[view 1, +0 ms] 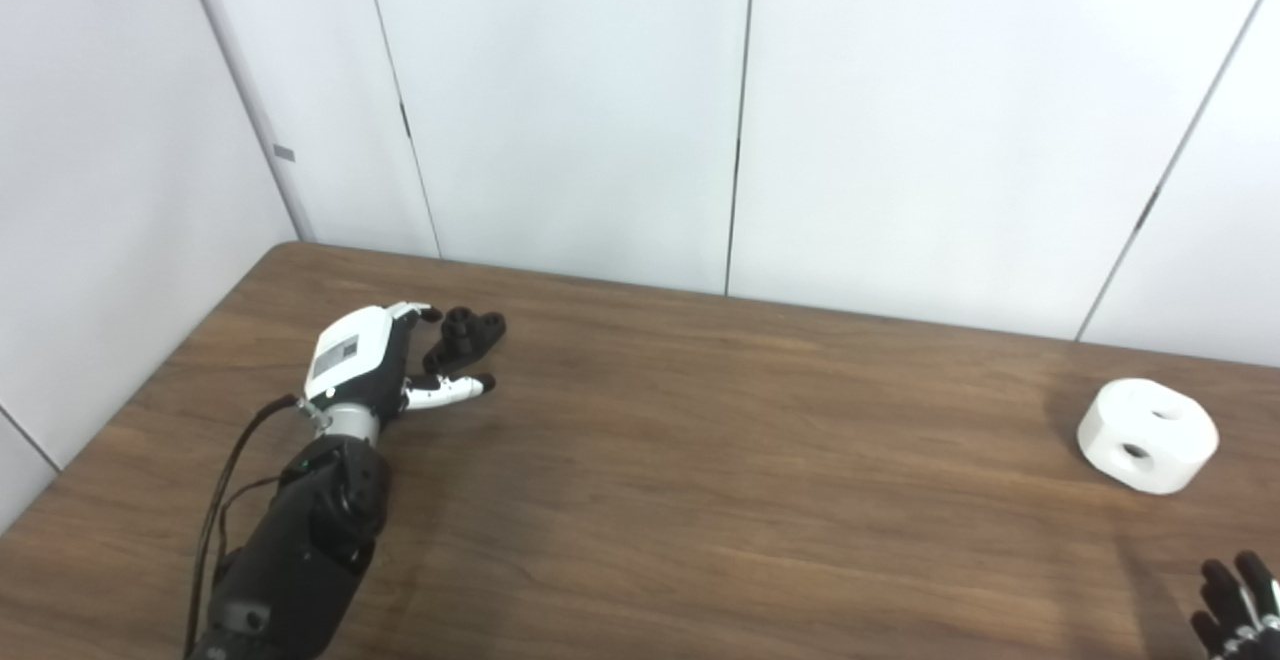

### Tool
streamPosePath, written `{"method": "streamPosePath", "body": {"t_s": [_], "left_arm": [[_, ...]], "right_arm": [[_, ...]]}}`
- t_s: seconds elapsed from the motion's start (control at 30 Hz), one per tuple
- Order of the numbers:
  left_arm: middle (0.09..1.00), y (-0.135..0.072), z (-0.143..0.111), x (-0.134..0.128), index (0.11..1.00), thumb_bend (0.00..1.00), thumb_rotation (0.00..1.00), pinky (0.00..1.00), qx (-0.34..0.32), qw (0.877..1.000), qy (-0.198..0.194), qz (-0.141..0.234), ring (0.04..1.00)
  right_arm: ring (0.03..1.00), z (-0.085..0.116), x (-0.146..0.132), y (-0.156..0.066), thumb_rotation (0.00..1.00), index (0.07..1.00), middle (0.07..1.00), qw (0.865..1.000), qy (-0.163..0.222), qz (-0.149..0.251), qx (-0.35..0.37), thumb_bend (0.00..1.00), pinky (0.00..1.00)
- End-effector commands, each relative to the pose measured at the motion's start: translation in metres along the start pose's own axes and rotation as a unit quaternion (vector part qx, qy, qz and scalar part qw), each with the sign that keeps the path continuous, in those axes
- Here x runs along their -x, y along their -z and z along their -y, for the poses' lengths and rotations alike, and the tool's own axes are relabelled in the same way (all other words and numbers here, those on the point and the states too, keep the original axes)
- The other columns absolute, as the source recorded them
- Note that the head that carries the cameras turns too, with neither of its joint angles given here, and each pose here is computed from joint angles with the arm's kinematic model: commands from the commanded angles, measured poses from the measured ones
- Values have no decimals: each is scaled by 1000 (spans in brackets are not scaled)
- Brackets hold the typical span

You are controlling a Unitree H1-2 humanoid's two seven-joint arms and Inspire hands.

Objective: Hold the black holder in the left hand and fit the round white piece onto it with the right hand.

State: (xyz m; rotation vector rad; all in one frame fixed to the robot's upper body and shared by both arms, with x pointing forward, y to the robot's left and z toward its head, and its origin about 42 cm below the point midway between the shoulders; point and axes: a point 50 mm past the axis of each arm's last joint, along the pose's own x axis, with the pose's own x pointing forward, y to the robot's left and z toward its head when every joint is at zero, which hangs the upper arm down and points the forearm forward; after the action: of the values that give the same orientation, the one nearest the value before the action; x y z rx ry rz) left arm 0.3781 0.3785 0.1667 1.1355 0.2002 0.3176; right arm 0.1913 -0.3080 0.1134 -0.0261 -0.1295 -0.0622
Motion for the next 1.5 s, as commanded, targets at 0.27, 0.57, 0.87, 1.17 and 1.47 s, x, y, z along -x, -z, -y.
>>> {"method": "streamPosePath", "body": {"t_s": [0.27, 0.57, 0.87, 1.17, 1.47], "left_arm": [[912, -19, -26, -36, 809, 879, 445, 995, 9, 998, -52, -23, 958], [906, -19, -25, -40, 799, 869, 408, 983, 15, 998, -59, -28, 956], [889, -17, -22, -40, 749, 863, 419, 969, 10, 999, -46, -26, 948], [879, -19, -17, -39, 711, 850, 366, 964, 17, 999, -42, -24, 944], [878, -23, -11, -45, 686, 828, 378, 969, 14, 999, -29, -30, 953]], "right_arm": [[996, -7, 13, 9, 988, 990, 963, 1000, 0, -25, -3, 538, 1000], [990, -7, 13, 10, 982, 981, 961, 1000, -1, -23, -8, 533, 1000], [993, -7, 14, 9, 987, 978, 957, 1000, 0, -24, -2, 537, 1000], [982, -6, 14, 7, 1000, 973, 951, 1000, 3, -25, 11, 548, 1000], [978, -8, 14, 6, 989, 969, 946, 1000, 3, -21, -2, 531, 1000]]}}
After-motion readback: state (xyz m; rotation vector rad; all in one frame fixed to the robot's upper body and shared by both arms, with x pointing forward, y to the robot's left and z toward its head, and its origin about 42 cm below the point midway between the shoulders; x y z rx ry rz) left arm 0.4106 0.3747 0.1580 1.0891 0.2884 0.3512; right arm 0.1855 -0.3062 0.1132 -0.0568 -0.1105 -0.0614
